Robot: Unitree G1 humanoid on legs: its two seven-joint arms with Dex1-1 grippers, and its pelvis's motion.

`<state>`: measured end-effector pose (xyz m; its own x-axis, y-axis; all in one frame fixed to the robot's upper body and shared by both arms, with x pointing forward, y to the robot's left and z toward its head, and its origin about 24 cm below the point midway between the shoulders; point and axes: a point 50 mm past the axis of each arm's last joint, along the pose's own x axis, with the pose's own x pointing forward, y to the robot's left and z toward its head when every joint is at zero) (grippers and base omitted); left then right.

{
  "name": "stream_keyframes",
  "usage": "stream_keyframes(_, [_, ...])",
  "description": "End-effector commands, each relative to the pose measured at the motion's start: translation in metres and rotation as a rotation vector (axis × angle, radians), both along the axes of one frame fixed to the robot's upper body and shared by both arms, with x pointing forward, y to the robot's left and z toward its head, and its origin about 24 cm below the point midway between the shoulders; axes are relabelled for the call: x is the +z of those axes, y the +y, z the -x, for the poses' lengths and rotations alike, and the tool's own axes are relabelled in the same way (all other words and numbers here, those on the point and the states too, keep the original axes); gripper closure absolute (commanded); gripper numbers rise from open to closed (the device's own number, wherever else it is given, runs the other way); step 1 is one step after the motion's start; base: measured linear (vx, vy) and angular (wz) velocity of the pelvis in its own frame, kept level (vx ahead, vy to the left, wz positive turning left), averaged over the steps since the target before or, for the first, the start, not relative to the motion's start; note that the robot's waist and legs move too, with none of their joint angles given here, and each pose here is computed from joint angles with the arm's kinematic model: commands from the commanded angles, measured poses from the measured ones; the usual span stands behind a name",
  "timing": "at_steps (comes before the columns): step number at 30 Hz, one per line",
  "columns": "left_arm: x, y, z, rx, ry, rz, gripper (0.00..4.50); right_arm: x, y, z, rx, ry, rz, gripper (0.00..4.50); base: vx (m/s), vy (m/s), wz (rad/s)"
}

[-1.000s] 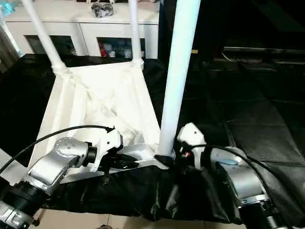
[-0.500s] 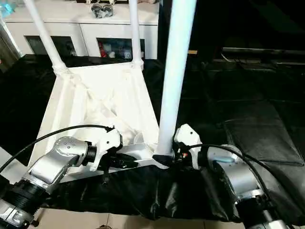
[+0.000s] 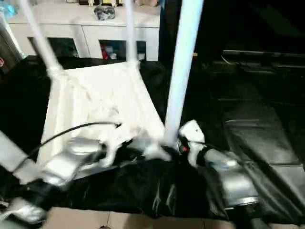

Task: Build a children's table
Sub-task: Rotate leg to tighten

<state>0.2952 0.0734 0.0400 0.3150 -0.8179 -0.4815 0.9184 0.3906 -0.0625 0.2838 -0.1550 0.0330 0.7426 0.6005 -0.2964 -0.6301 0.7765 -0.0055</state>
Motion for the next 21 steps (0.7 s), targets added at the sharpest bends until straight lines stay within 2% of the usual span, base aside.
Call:
stream_keyframes(1, [0.013,-0.021,-0.006,0.039,-0.051,0.067,4.50,-0.018,0.028,0.011,0.037,0.080,0.019,1.88,0.000,0.000,0.00])
stream_keyframes(4, [0.014,-0.031,-0.005,0.048,-0.062,0.079,4.50,-0.017,0.038,0.007,-0.038,0.068,0.027,1.88,0.000,0.000,0.00])
stream_keyframes(5, [0.015,-0.036,0.000,0.004,-0.070,0.079,4.50,-0.012,0.045,0.005,-0.036,0.050,0.000,1.88,0.000,0.000,0.00])
stream_keyframes(6, [0.015,-0.036,0.000,0.004,-0.070,0.079,4.50,-0.012,0.045,0.005,-0.036,0.050,0.000,1.88,0.000,0.000,0.00])
stream_keyframes(7, [0.014,-0.037,0.003,-0.036,-0.083,0.075,4.50,-0.009,0.046,0.006,-0.037,0.046,-0.039,1.88,0.000,0.000,0.00])
stream_keyframes(8, [0.014,-0.036,0.005,-0.057,-0.084,0.072,4.50,-0.008,0.044,0.006,-0.045,0.049,-0.060,1.32,0.000,0.000,0.00])
stream_keyframes(9, [0.013,-0.036,0.005,-0.060,-0.084,0.072,4.50,-0.008,0.044,0.006,-0.046,0.050,-0.062,1.32,0.000,0.000,0.00])
stream_keyframes(13, [0.015,-0.028,0.011,-0.164,-0.095,0.092,4.50,-0.004,0.034,0.007,-0.013,0.051,-0.072,0.98,0.000,0.000,0.00])
stream_keyframes(14, [0.017,-0.023,0.013,-0.205,-0.092,0.098,4.50,-0.002,0.030,0.009,0.022,0.048,-0.062,0.76,0.000,0.000,0.00])
stream_keyframes(16, [0.017,-0.017,0.015,-0.246,-0.084,0.099,4.50,0.000,0.025,0.010,0.067,0.040,-0.033,0.64,0.000,0.000,0.00])
stream_keyframes(20, [0.016,-0.008,0.017,-0.295,-0.064,0.082,4.50,0.002,0.016,0.012,0.142,0.040,0.002,0.64,0.000,0.000,0.00])
stream_keyframes(21, [0.015,-0.002,0.016,-0.303,-0.059,0.074,4.50,0.005,0.009,0.015,0.219,0.053,0.009,0.64,0.000,0.000,0.00])
